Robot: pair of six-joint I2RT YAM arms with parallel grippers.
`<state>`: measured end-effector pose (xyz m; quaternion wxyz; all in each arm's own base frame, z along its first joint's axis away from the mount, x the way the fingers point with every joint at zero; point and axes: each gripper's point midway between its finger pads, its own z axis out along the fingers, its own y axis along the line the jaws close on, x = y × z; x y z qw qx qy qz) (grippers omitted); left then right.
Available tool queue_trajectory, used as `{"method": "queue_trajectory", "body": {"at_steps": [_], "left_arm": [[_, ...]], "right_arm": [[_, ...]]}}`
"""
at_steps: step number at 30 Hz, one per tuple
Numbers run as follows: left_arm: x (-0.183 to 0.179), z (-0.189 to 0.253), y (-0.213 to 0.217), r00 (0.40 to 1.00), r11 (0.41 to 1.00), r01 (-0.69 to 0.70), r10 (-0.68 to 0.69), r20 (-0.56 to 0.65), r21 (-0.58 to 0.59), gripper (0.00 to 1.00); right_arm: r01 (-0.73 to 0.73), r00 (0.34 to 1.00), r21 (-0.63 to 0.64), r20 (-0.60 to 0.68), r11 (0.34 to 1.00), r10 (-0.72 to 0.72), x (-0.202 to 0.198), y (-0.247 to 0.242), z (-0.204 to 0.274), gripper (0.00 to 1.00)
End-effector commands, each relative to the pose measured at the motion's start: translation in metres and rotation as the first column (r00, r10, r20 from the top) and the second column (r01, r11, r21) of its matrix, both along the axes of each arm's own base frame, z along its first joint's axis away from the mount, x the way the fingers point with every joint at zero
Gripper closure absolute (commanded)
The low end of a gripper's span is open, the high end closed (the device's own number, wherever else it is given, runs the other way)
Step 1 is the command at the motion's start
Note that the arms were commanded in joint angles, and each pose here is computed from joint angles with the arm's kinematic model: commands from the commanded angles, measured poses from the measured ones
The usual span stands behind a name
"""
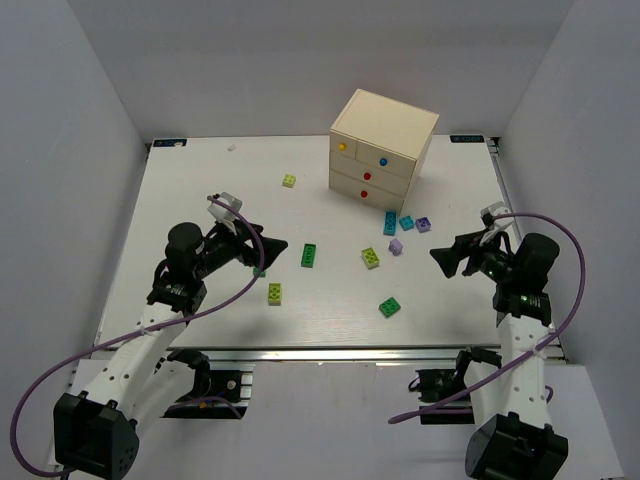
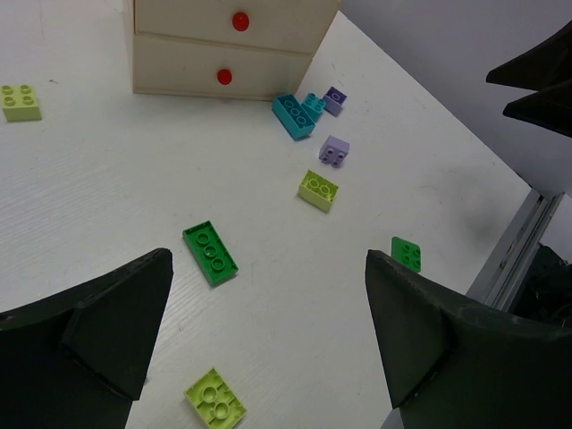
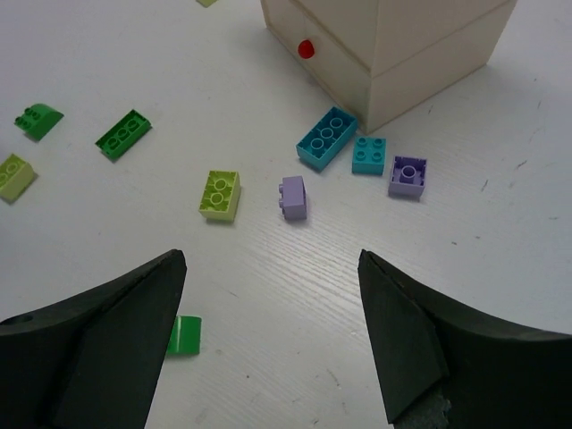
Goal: Sort the legos into containers by color
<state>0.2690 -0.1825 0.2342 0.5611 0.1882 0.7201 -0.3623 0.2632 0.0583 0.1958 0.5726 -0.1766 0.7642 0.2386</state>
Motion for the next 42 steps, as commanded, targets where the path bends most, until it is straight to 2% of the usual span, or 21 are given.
{"method": "queue_trajectory", "body": {"at_steps": [1, 8, 11, 14, 16, 19, 22, 26, 34, 38, 39, 42], "left_arm": [[-0.001, 0.005, -0.001, 1.000, 1.000, 0.004, -0.003, 0.018, -0.013, 0.02], [0.000, 0.003, -0.005, 1.000, 0.999, 0.010, -0.010, -0.012, -0.044, 0.06], [0.002, 0.003, -0.006, 1.000, 0.998, 0.007, -0.008, -0.018, -0.068, 0.15], [0.003, 0.001, -0.010, 0.999, 0.996, 0.020, -0.024, -0.040, -0.090, 0.31], [0.005, -0.006, -0.013, 0.996, 0.995, 0.033, -0.040, -0.075, -0.090, 0.47], [0.005, -0.004, -0.016, 0.996, 0.995, 0.044, -0.052, -0.078, -0.094, 0.61], [0.007, -0.001, -0.018, 0.996, 0.992, 0.036, -0.045, -0.072, -0.120, 0.63], [0.010, -0.005, -0.022, 0.992, 0.988, 0.041, -0.057, -0.109, -0.146, 0.74], [0.036, 0.008, -0.031, 0.988, 0.981, -0.017, -0.014, -0.156, -0.195, 0.77], [0.053, 0.016, -0.045, 0.984, 0.968, -0.042, -0.003, -0.180, -0.248, 0.67], [0.058, 0.018, -0.045, 0.983, 0.962, -0.058, 0.009, -0.181, -0.266, 0.61], [0.073, 0.021, -0.055, 0.982, 0.952, -0.090, 0.035, -0.187, -0.294, 0.55]], "right_arm": [[-0.079, 0.993, -0.114, 0.082, 0.990, 0.089, -0.004, 0.002, -0.004, 0.18], [-0.115, 0.989, -0.128, 0.083, 0.985, 0.126, -0.006, 0.006, -0.009, 0.31], [-0.133, 0.984, -0.140, 0.096, 0.981, 0.148, -0.008, 0.008, -0.009, 0.32], [-0.166, 0.976, -0.150, 0.116, 0.975, 0.184, -0.012, 0.013, -0.009, 0.30], [-0.191, 0.970, -0.150, 0.122, 0.970, 0.210, -0.015, 0.017, -0.008, 0.27], [-0.216, 0.963, -0.161, 0.129, 0.963, 0.238, -0.018, 0.021, -0.007, 0.24], [-0.226, 0.958, -0.170, 0.138, 0.959, 0.250, -0.019, 0.023, -0.008, 0.23], [-0.264, 0.949, -0.163, 0.131, 0.951, 0.286, -0.023, 0.030, -0.010, 0.23], [-0.263, 0.950, -0.168, 0.127, 0.950, 0.285, -0.022, 0.031, -0.011, 0.23], [-0.246, 0.958, -0.163, 0.111, 0.955, 0.266, -0.019, 0.030, -0.011, 0.25], [-0.232, 0.962, -0.166, 0.109, 0.959, 0.252, -0.017, 0.028, -0.011, 0.25], [-0.201, 0.970, -0.166, 0.105, 0.966, 0.220, -0.014, 0.025, -0.010, 0.27]]}}
